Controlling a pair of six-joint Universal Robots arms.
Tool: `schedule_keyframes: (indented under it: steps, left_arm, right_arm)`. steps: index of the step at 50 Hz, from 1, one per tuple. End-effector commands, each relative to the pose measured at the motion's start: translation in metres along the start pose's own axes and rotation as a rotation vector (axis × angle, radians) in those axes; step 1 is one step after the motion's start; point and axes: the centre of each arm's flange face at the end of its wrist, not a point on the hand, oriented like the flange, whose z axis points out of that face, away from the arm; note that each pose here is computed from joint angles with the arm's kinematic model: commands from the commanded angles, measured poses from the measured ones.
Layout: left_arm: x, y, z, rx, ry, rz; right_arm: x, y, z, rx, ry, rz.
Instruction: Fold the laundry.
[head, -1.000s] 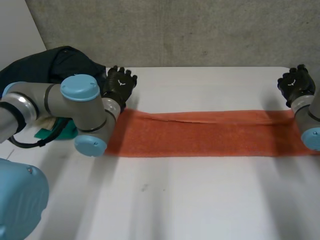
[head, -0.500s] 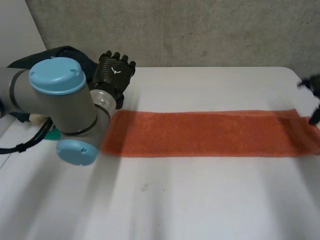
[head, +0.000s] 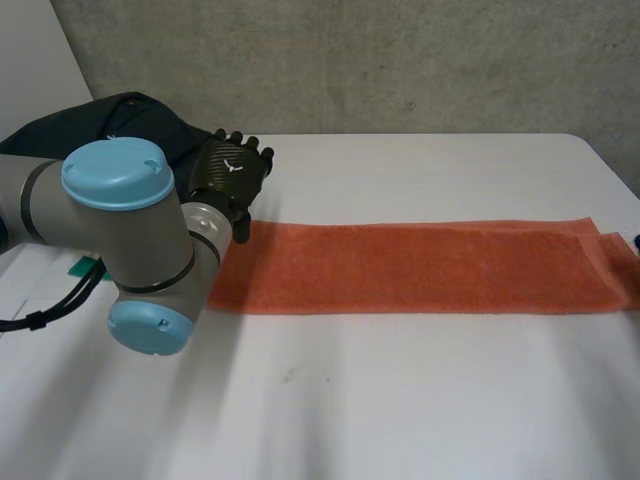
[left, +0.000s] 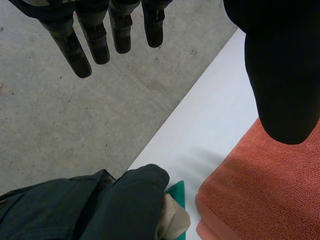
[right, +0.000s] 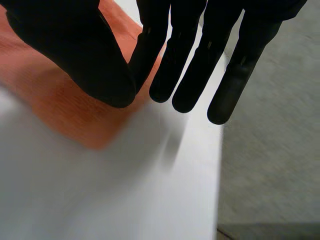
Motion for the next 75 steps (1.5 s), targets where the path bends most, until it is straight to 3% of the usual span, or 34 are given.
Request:
schedule_keyframes:
  steps: [1,8,20,28,38,46,51,56,65,70,75]
  left_arm:
    - [-0.001,0.001,-0.005,-0.009,0.005,0.002]
    - [-0.006,-0.001,-0.013,-0.013,0.002,0.002]
    - [-0.002,0.004,-0.02,-0.031,0.018,0.003]
    - [-0.002,0.001,-0.02,-0.02,0.017,0.001]
    - [0.0,0.004,-0.02,-0.029,0.022,-0.001]
    - [-0.001,0.003,-0.02,-0.028,0.02,-0.002]
    - [-0.006,-0.002,-0.022,-0.015,0.01,-0.004]
    - [-0.01,-0.006,-0.026,-0.008,0.001,-0.005]
    - [-0.015,-0.008,-0.034,-0.01,-0.005,-0.005]
    - [-0.017,-0.008,-0.036,-0.013,-0.007,-0.005]
    - [-0.016,-0.006,-0.038,-0.02,-0.005,-0.005]
  right_arm:
    - [0.049,0.004,-0.001,-0.017,0.165,-0.007]
    - [0.055,0.006,-0.002,-0.016,0.16,-0.02]
    - [0.019,-0.014,-0.031,0.069,-0.186,0.252]
    - [0.006,0.001,-0.023,0.022,-0.226,0.263]
    - [0.01,0.018,-0.005,0.001,-0.122,0.18]
    - [0.036,0.025,0.002,-0.02,0.101,0.13]
    - [0.058,0.007,-0.003,0.019,0.242,-0.015]
    - [0.054,-0.007,-0.008,0.041,0.249,-0.15]
    - [-0.082,-0.106,-0.039,0.49,-0.052,-0.316]
    - [-0.163,-0.148,-0.09,0.779,-0.265,-0.402]
    - [-0.248,-0.164,-0.138,0.968,-0.45,-0.468]
